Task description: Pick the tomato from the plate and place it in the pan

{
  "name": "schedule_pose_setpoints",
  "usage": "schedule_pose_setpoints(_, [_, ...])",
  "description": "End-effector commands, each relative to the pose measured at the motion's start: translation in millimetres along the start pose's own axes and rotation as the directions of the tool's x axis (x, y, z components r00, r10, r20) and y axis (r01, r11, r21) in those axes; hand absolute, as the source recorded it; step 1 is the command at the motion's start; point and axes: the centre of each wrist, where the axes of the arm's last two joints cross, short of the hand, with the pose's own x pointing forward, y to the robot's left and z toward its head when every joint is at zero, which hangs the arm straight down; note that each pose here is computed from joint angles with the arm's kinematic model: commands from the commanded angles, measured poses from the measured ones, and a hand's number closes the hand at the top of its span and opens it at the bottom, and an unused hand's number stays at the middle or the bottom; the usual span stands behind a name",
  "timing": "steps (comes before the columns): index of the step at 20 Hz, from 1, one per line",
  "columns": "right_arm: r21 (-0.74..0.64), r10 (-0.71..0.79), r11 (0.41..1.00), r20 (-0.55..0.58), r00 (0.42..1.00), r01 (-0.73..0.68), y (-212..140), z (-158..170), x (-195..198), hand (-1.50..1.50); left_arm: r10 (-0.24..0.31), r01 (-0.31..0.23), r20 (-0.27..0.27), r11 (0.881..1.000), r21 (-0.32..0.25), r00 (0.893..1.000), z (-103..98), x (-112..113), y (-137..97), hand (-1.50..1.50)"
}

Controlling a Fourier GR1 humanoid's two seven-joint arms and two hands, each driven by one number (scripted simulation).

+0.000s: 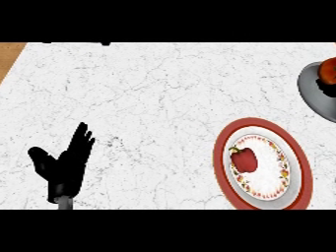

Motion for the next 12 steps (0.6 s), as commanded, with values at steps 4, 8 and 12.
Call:
schedule_pose_setpoints(4, [-0.014,-0.011,1.000,-0.029,1.000,0.010,-7,-8,-23,1.50,-0.008,0.008,0.006,1.000,-0.026,1.000,-7,-3,-10,0.00])
schedule_pose_setpoints(8, [0.176,0.123,0.980,-0.155,0.980,-0.096,-4,1,-40,-1.50,0.005,-0.003,0.030,0.998,-0.058,1.000,-8,5,-19,0.00])
schedule_pose_setpoints(12, [0.139,0.098,0.987,-0.107,0.989,-0.083,4,8,-45,-1.50,-0.005,0.006,0.015,0.998,-0.063,1.000,-9,8,-10,0.00])
